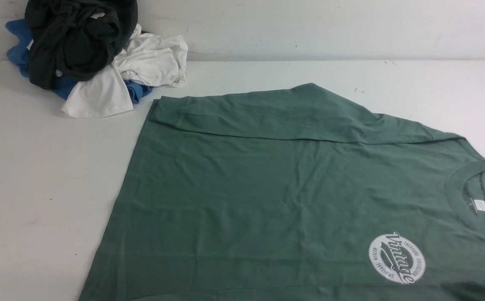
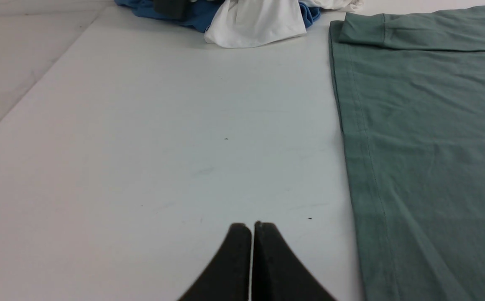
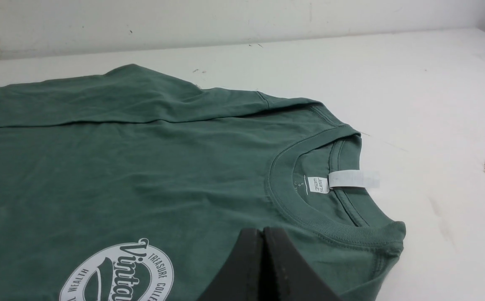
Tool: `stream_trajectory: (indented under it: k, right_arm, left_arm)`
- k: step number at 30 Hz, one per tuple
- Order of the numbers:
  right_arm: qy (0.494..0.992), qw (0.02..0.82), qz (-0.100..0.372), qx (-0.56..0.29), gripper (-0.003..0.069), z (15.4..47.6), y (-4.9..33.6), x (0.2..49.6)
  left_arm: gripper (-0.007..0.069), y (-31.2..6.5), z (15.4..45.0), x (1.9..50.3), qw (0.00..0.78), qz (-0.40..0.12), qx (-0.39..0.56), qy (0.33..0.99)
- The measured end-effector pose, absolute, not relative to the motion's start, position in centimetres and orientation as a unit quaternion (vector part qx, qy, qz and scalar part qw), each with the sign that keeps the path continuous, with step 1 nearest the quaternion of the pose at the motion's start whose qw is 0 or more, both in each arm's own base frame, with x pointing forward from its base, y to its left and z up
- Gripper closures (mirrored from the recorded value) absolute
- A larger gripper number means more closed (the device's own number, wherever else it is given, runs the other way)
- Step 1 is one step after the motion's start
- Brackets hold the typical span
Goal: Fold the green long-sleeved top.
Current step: Use the left arm to clamp the cuff closest to it
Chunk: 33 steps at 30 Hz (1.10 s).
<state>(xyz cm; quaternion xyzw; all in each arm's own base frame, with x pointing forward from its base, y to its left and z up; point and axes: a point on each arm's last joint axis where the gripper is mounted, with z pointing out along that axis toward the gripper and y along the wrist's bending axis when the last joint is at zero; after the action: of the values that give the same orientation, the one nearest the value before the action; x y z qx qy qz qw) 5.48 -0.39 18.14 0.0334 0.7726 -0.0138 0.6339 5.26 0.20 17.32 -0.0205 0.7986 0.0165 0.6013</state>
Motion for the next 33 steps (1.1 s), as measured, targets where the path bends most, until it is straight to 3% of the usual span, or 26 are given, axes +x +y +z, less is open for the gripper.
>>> stream_trajectory:
  k: [24, 30, 31, 32, 33]
  right_arm:
    - [0.772, 0.634, -0.013, 0.033, 0.0673, 18.1, -0.4, 5.5]
    - [0.771, 0.634, 0.025, 0.061, 0.0673, 18.1, -0.2, 5.5]
    - [0.766, 0.631, 0.072, 0.098, 0.0673, 18.2, 0.1, 5.5]
    - [0.766, 0.63, 0.079, 0.103, 0.0673, 18.1, 0.1, 5.5]
    - [0.756, 0.621, 0.142, 0.153, 0.0673, 18.2, 0.4, 5.5]
  left_arm:
    - [0.0632, 0.2, 17.4, 5.3, 0.603, 0.012, -0.023, 0.798]
    - [0.0632, -0.4, 17.4, 5.3, 0.604, -0.061, -0.07, 0.792]
    - [0.0632, -0.7, 17.6, 5.3, 0.603, -0.121, -0.113, 0.78]
    - [0.0632, -0.7, 17.6, 5.4, 0.604, -0.122, -0.115, 0.779]
    - [0.0632, -1.2, 17.9, 5.4, 0.594, -0.21, -0.18, 0.755]
